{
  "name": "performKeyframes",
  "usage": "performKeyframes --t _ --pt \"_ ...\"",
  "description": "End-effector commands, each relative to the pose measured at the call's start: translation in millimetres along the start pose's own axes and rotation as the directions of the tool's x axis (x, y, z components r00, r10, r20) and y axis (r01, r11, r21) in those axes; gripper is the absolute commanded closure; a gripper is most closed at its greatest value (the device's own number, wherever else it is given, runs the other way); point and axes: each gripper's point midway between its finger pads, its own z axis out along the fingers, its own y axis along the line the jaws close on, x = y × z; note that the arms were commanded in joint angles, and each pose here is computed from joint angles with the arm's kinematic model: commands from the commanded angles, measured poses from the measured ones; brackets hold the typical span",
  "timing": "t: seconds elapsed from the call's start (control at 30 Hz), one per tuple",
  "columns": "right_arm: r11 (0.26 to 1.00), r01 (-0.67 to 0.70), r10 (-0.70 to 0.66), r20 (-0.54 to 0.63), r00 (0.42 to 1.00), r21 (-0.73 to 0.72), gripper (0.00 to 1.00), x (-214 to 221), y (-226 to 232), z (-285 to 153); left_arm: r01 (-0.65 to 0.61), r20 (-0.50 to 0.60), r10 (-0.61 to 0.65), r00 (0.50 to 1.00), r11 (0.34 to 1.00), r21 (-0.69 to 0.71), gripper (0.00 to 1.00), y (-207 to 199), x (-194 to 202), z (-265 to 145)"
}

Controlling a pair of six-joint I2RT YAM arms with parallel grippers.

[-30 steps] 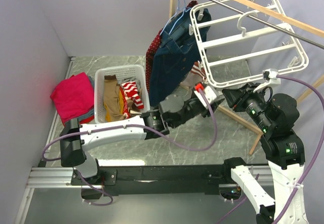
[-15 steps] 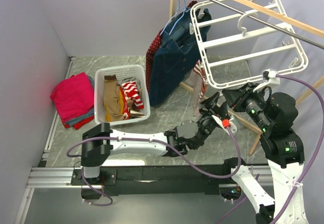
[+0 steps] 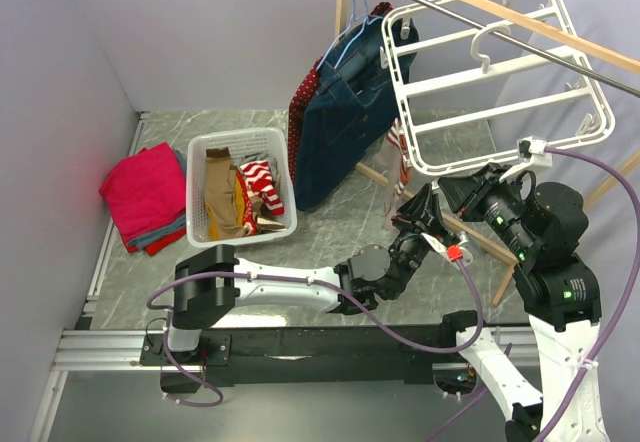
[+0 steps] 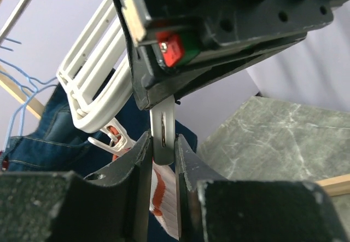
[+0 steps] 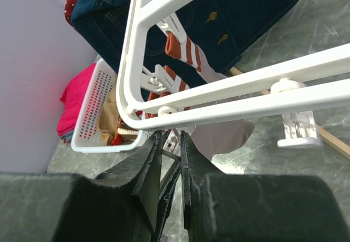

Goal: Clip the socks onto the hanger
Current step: Open the clamp at the hanger.

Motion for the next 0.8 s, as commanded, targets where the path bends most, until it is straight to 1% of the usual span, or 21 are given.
performKeyframes --t 0.0,0.03,0.1,0.13,0.17,0.23,0.27,0.33,0.43,0.47,0.5,0.57,0.6,0.7,0.77 --pt "0.998 0.027 -0.023 0.065 0.998 -0.064 0.77 -22.4 18.5 -9.6 0.113 0.014 -0.113 0.993 0.992 0.048 0.95 6.7 -14.0 -5.6" --pt "0.997 0.035 -0.030 0.074 0.997 -0.064 0.69 -25.3 19.5 -11.7 0.122 0.011 -0.123 0.992 0.990 0.065 0.96 8.0 -15.7 -7.1" --pt "0.997 0.041 -0.037 0.077 0.996 -0.061 0.61 -26.8 19.6 -12.7 0.172 0.008 -0.174 0.985 0.982 0.083 0.96 7.5 -16.6 -8.3" --pt "0.997 0.046 -0.041 0.087 0.995 -0.062 0.55 -30.2 20.9 -14.4 0.195 0.012 -0.197 0.980 0.977 0.083 0.96 13.7 -20.1 -8.4" --pt "0.996 0.051 -0.045 0.085 0.995 -0.069 0.53 -30.4 22.4 -14.7 0.200 0.001 -0.201 0.980 0.975 0.099 0.95 13.1 -18.4 -8.5" --pt "0.994 0.066 -0.059 0.087 0.995 -0.084 0.46 -31.9 25.7 -15.5 0.262 0.007 -0.264 0.964 0.958 0.113 0.95 19.8 -24.7 -9.1" --pt "0.991 0.073 -0.064 0.086 0.994 -0.108 0.44 -32.2 30.2 -16.3 0.268 -0.006 -0.269 0.963 0.955 0.125 0.94 19.9 -22.0 -9.4" --pt "0.989 0.078 -0.068 0.084 0.994 -0.129 0.39 -31.1 33.2 -15.7 0.324 -0.001 -0.328 0.945 0.934 0.151 0.93 24.7 -29.3 -10.4" --pt "0.982 0.083 -0.071 0.075 0.995 -0.172 0.36 -28.0 39.5 -13.9 0.395 -0.023 -0.399 0.917 0.898 0.195 0.91 27.7 -32.1 -11.3" --pt "0.979 0.088 -0.073 0.082 0.994 -0.186 0.36 -29.2 42.1 -14.1 0.410 -0.020 -0.416 0.909 0.885 0.221 0.89 27.6 -33.0 -9.6" --pt "0.975 0.089 -0.075 0.076 0.994 -0.203 0.35 -27.9 44.5 -13.4 0.441 -0.045 -0.444 0.895 0.864 0.242 0.89 24.0 -30.7 -11.0" --pt "0.972 0.090 -0.073 0.087 0.994 -0.217 0.35 -28.6 46.6 -13.0 0.471 -0.045 -0.478 0.877 0.840 0.270 0.87 29.1 -31.2 -8.4" --pt "0.970 0.096 -0.077 0.092 0.993 -0.222 0.35 -28.8 47.2 -13.1 0.504 -0.054 -0.510 0.858 0.818 0.276 0.87 29.8 -32.4 -8.3" --pt "0.966 0.100 -0.077 0.104 0.992 -0.240 0.35 -27.8 48.6 -11.3 0.533 -0.063 -0.540 0.839 0.794 0.292 0.85 33.2 -32.8 -7.2" --pt "0.961 0.100 -0.075 0.104 0.992 -0.256 0.35 -25.6 49.8 -8.6 0.539 -0.069 -0.544 0.836 0.789 0.295 0.84 33.8 -32.3 -6.6"
